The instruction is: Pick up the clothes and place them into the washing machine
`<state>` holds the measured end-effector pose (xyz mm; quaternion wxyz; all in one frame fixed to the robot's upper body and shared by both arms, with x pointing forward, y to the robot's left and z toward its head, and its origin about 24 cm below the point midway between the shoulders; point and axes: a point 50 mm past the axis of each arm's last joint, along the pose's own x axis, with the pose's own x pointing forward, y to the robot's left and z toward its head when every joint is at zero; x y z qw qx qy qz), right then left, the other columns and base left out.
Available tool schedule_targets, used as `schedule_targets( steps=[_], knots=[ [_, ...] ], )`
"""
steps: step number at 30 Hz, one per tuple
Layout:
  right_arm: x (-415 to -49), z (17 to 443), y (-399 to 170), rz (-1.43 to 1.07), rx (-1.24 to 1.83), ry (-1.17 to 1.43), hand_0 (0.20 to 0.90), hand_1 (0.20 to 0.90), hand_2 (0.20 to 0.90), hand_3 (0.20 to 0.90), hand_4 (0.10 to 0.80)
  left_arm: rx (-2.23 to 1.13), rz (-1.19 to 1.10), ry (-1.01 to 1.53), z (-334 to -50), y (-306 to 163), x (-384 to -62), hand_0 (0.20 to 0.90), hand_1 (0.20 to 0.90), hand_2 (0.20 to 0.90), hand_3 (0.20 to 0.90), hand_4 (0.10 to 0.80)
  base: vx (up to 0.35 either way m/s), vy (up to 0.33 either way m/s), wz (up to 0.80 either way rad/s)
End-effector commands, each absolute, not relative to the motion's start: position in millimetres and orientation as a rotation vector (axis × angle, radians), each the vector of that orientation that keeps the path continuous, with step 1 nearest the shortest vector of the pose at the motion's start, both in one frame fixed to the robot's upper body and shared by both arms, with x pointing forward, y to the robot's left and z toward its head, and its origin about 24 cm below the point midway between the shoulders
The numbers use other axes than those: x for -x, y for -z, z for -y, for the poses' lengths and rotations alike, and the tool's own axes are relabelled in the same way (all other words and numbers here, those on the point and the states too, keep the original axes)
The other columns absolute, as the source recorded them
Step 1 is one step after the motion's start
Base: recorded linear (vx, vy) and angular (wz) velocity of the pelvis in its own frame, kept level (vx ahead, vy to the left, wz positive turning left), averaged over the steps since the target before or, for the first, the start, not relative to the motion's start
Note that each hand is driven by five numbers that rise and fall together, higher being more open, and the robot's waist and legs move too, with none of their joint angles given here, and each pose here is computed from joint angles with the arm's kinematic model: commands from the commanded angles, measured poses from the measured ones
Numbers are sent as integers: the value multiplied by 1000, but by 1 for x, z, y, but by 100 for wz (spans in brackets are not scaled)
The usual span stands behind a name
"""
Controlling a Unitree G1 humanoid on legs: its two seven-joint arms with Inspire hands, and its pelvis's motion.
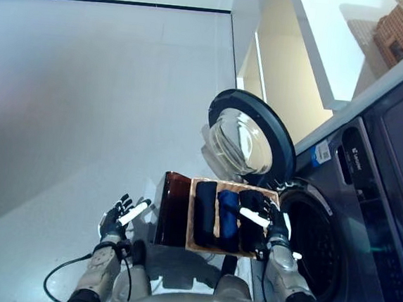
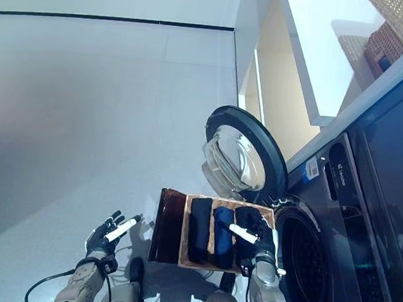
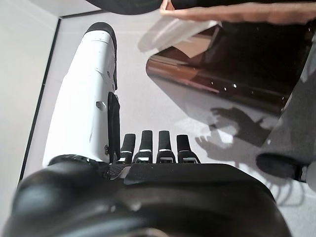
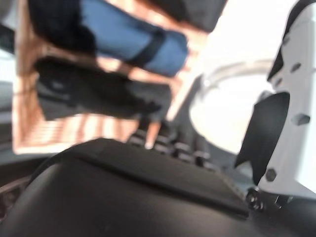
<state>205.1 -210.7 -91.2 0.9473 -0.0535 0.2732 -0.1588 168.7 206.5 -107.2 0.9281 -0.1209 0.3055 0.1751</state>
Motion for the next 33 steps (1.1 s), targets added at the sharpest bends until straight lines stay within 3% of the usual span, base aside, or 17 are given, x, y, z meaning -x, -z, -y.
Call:
schedule_targets(
  steps=[1, 12, 28, 33],
  knots=[
    [-246, 236, 53, -362, 287, 382, 900, 900, 900, 900, 800, 224, -427, -336, -213, 78, -202, 900, 900, 900, 900, 800, -86, -16, -25],
    [-303, 259, 0, -235, 490, 500, 900, 900, 900, 900, 800, 272, -284, -285, -192, 50, -233, 900, 900, 900, 900, 800, -119, 35, -16],
    [-310, 308, -15, -348, 554, 699, 900, 900, 900, 900, 800, 274, -189, -203, -185, 27, -245, 900, 900, 900, 900, 800, -45, -9, 10],
    [-314, 305, -19, -343, 631, 691, 900, 900, 900, 900, 800, 261, -188, -206, -186, 25, -247, 900, 900, 900, 900, 800, -6, 9, 2]
  ],
)
